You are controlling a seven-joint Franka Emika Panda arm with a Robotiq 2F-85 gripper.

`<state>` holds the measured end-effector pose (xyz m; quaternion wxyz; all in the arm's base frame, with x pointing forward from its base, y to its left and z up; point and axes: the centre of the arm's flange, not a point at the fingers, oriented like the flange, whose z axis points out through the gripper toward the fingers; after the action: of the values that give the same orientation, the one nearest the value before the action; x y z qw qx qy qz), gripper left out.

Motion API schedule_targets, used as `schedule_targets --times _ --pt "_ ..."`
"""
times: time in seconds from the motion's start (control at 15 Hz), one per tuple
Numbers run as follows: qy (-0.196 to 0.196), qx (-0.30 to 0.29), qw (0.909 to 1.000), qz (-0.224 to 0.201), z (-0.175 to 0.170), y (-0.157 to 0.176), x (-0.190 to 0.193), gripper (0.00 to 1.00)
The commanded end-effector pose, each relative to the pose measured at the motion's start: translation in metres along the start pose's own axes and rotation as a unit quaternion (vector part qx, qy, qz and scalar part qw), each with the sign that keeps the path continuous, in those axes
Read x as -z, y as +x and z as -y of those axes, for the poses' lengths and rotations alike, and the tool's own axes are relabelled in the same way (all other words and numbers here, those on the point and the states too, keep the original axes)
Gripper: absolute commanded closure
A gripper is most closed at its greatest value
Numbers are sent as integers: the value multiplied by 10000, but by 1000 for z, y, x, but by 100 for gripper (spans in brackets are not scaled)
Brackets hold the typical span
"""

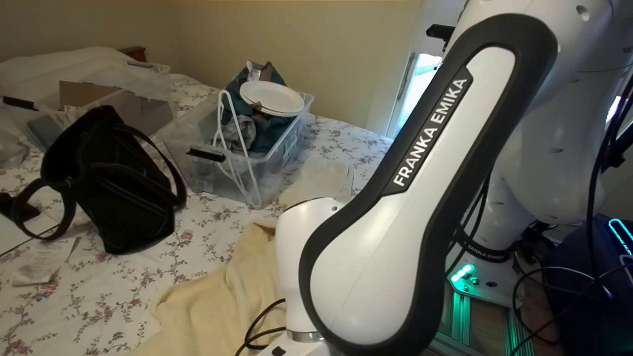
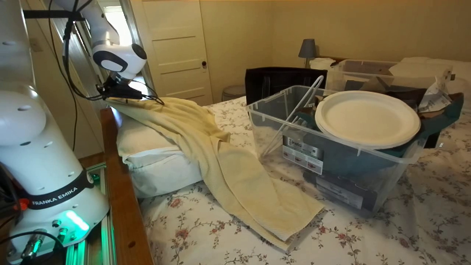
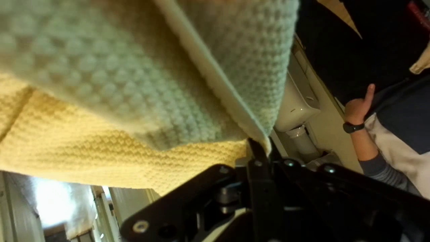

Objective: Unfold the towel.

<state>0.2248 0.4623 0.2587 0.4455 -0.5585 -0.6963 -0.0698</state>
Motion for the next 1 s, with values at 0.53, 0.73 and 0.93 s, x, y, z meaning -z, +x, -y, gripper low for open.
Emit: schedule_targets --times 0.53,0.73,0.93 --pt "213 -1858 9822 168 60 -36 5 99" --pt "99 -2080 9775 332 67 -37 13 72" --pt "-170 -1978 9792 418 59 -32 20 57"
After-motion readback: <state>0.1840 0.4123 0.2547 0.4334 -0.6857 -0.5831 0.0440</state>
